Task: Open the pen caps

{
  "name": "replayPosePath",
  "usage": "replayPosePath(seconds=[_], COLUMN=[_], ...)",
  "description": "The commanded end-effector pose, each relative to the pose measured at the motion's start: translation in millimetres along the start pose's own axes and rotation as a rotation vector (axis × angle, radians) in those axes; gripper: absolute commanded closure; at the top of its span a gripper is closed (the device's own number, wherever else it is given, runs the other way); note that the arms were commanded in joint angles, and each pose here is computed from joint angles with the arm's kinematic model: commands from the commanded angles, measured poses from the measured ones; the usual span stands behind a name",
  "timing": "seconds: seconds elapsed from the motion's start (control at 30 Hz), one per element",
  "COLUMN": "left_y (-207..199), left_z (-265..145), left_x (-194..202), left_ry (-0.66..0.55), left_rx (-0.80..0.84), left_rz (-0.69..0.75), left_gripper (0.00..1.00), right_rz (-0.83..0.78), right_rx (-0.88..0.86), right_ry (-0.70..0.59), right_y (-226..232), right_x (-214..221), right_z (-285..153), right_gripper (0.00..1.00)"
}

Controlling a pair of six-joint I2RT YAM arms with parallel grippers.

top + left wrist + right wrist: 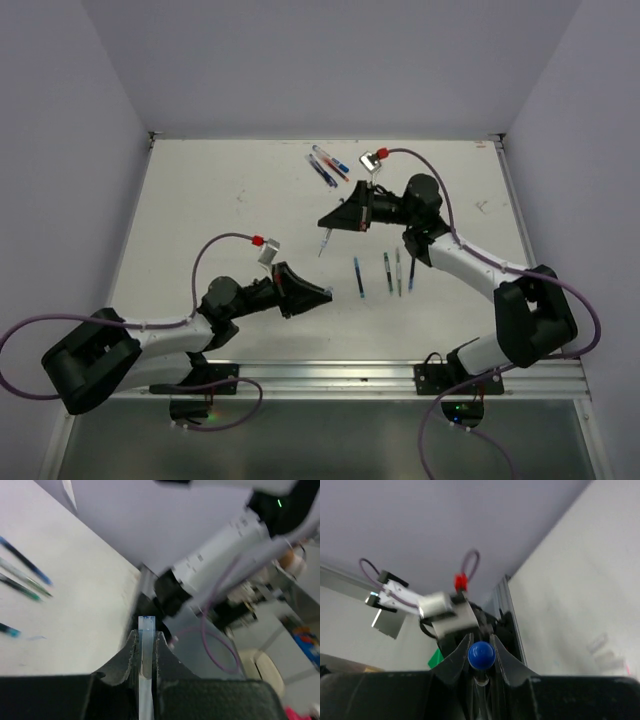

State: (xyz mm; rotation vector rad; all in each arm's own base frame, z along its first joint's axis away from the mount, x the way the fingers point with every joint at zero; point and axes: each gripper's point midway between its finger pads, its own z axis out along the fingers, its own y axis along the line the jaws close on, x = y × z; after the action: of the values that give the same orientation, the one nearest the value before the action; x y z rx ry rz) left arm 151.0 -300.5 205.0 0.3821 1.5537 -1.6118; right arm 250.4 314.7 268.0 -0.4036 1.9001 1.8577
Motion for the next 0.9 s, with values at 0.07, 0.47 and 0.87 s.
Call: replayPosePath(seconds=[0.07, 0.47, 0.87], left_y=[-68.3, 63.4, 136.5], left_z=[-24.1, -41.6, -145.3], left_x=[47.5, -4.5, -45.3], left_ry=[0.277, 0.148, -0.185], left_rx=[0.352, -0.543, -1.053], left_rz=[-0.065, 0.197, 0.126], left_gripper=[1.0, 1.0, 1.0], right_rz=[-0.293, -0.214, 0.256], right_rx=[-0.258, 0.745, 1.458], right_ry=[-0.136, -0.166, 0.132], right_y=[85.4, -50.1, -175.8], right_x=[-54.3, -63.1, 34.0], right_z=[8.0, -61.9, -237.6], right_gripper=[1.0, 1.0, 1.0])
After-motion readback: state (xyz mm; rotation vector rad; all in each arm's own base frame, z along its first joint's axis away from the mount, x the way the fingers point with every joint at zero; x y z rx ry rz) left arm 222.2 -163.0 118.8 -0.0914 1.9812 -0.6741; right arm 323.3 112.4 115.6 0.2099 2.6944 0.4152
